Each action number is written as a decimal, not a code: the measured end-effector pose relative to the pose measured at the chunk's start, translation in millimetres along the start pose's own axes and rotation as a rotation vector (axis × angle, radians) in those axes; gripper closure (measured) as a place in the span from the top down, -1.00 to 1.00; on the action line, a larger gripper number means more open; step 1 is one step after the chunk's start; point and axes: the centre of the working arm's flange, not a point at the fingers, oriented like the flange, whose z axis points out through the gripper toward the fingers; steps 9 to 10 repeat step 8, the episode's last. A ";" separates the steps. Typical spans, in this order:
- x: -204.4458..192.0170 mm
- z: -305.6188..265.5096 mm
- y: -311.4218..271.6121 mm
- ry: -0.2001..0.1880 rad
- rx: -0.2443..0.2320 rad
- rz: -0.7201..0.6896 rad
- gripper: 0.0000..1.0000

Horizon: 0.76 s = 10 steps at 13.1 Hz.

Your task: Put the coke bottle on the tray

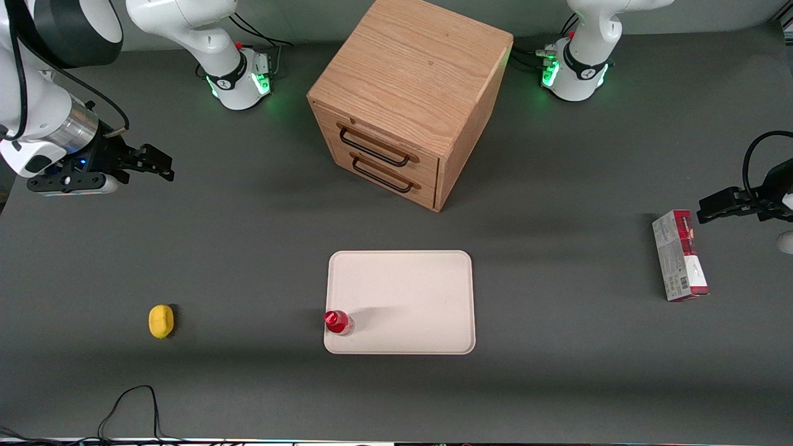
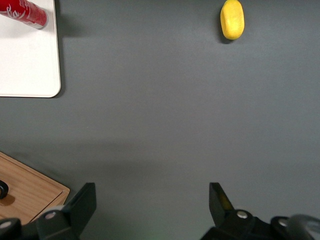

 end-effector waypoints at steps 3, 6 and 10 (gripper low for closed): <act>16.1 -13.6 19.9 -0.008 0.062 0.028 1.00; 25.7 -22.1 16.5 0.007 0.068 0.015 1.00; 31.4 -26.6 7.9 0.017 0.069 -0.006 1.00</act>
